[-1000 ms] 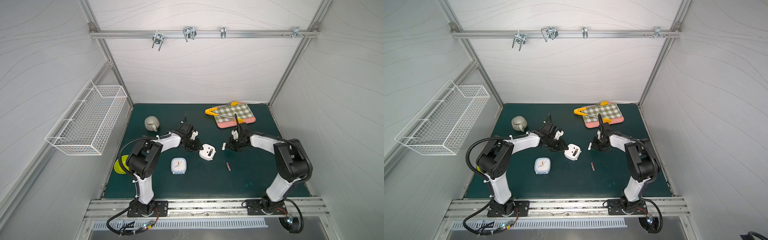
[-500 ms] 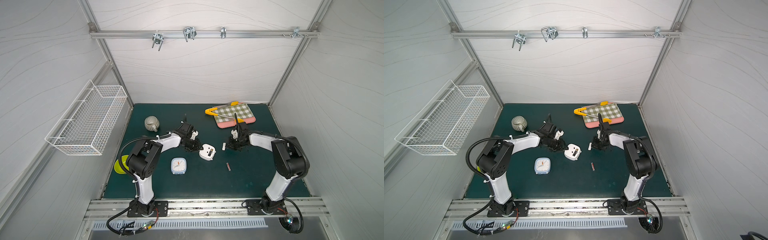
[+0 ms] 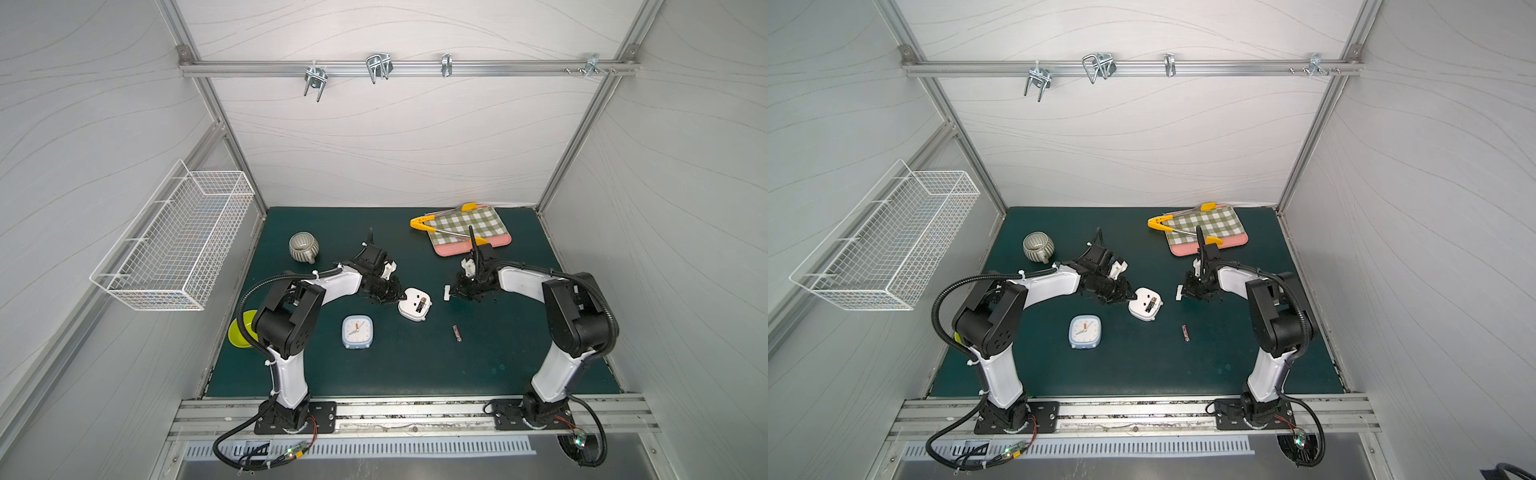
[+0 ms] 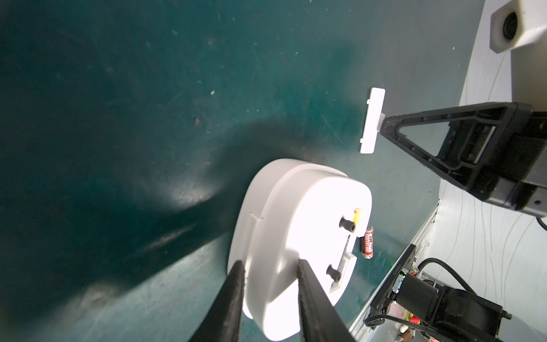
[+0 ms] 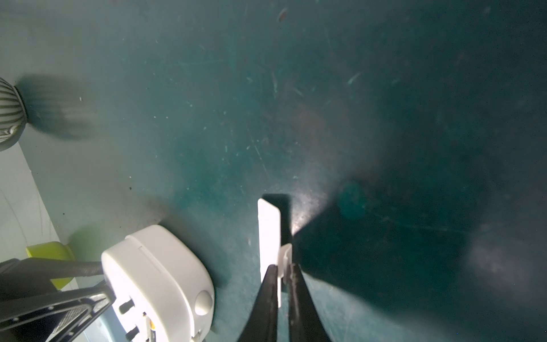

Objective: Insert the battery into the alarm
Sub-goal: Pick up the cover from the center of the board.

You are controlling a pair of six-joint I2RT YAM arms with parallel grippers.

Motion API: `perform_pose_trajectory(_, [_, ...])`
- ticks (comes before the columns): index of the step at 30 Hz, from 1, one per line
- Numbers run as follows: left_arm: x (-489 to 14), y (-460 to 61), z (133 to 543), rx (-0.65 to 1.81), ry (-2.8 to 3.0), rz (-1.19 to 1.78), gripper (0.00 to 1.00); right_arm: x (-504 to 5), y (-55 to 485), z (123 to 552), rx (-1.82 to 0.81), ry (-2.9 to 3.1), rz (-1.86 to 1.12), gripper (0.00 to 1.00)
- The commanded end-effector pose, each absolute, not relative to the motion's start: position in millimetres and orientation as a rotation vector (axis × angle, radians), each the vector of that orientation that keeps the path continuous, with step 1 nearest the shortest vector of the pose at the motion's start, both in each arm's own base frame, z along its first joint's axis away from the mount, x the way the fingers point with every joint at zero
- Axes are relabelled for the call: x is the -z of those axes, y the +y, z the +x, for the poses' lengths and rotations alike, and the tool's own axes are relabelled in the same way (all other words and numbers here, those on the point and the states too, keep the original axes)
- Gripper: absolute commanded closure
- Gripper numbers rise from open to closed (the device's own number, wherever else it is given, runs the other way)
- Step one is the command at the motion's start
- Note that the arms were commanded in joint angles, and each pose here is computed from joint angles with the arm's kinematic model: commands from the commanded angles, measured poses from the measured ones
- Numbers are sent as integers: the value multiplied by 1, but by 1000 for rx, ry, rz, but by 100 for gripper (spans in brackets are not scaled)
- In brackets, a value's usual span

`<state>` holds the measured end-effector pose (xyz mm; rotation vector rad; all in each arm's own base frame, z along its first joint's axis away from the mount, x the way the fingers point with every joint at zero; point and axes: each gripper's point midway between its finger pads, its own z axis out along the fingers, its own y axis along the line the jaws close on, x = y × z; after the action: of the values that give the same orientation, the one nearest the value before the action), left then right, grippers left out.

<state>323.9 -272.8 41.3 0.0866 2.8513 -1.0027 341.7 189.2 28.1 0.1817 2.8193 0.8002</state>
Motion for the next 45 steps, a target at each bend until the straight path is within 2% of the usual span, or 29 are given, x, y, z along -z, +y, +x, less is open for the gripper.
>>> perform_pose_trajectory(1, [-6, -251, 306, 816, 2993, 41, 69, -33, 190, 348, -819, 2794, 157, 88])
perform_pose_trajectory(20, [-6, -251, 306, 820, 2992, 43, 69, -28, 192, 348, -835, 2807, 141, 89])
perform_pose_trajectory(25, [-6, -251, 307, 820, 2992, 44, 69, -31, 193, 348, -844, 2799, 130, 95])
perform_pose_trajectory(30, [-6, -251, 307, 817, 2991, 43, 69, -39, 194, 348, -861, 2779, 116, 100])
perform_pose_trajectory(36, [-7, -250, 308, 823, 2977, 4, 69, -55, 195, 341, -891, 2747, 113, 100])
perform_pose_trajectory(45, [-9, -257, 302, 940, 2948, -104, 72, -91, 212, 306, -909, 2676, 65, 100])
